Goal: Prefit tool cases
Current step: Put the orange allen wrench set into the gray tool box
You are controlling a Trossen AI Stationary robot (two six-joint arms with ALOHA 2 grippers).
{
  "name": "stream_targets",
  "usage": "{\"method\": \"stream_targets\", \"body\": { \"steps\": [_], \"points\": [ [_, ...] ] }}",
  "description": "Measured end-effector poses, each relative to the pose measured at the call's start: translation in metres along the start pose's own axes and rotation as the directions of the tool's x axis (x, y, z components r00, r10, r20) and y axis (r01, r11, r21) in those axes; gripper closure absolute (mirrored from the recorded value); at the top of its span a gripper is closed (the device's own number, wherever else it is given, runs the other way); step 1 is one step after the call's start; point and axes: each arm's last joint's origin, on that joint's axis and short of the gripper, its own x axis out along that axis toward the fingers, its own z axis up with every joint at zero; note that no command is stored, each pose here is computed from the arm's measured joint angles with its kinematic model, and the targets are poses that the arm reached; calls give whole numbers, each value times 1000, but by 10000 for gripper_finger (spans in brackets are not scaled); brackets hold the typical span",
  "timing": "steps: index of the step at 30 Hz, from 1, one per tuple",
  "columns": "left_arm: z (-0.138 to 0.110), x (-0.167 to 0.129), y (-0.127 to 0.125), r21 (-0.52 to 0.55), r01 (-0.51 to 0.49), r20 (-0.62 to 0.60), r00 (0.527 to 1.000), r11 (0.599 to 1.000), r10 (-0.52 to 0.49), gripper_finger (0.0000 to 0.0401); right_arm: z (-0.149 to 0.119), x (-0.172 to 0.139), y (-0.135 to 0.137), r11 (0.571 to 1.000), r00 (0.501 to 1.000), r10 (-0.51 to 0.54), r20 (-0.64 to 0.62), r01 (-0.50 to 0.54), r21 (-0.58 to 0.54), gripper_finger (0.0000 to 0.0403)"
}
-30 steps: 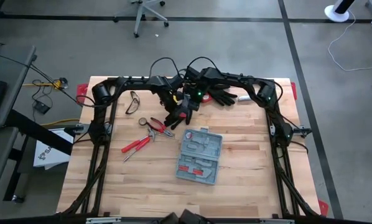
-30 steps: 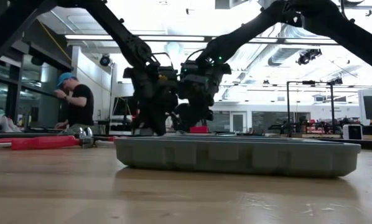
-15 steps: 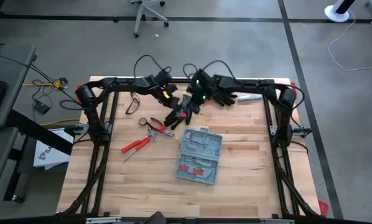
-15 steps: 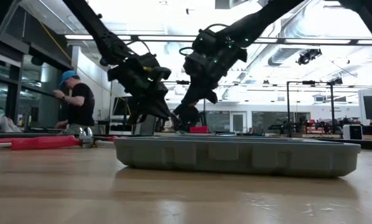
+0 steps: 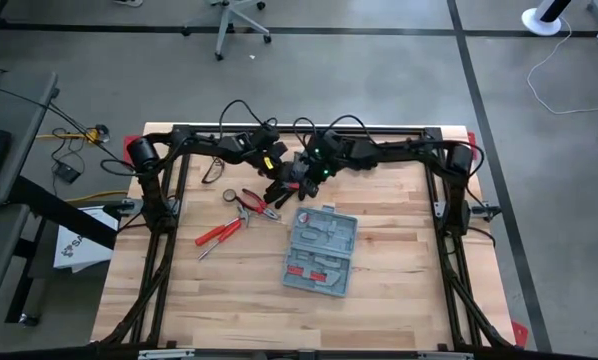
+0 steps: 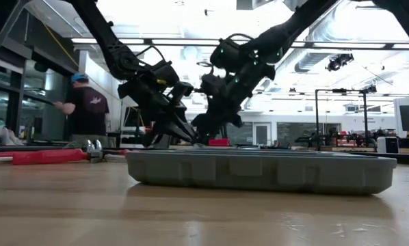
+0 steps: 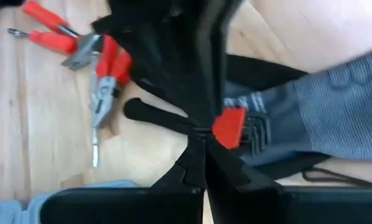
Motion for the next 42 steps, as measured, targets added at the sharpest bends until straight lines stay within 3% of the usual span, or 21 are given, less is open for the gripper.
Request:
{"method": "stream_targets", "body": {
  "steps": [6, 20, 28, 42],
  "points": [
    [0, 0, 0, 2, -9, 6, 1000, 1000, 9, 355, -12, 16, -13, 997, 996, 28, -84, -22, 79, 403],
    [-3, 1, 3, -20, -72, 8, 997, 997, 72, 355, -10, 19, -13, 996, 998, 42, -53, -38, 74, 403],
    [-4, 1, 2, -28, -72, 6, 997, 997, 72, 350, -20, 38, -21, 980, 992, 86, -94, -68, 188, 403],
    [-4, 2, 1, -22, -88, 15, 996, 996, 88, 315, 8, 24, -16, 988, 997, 82, -16, -79, 132, 403]
  ]
}}
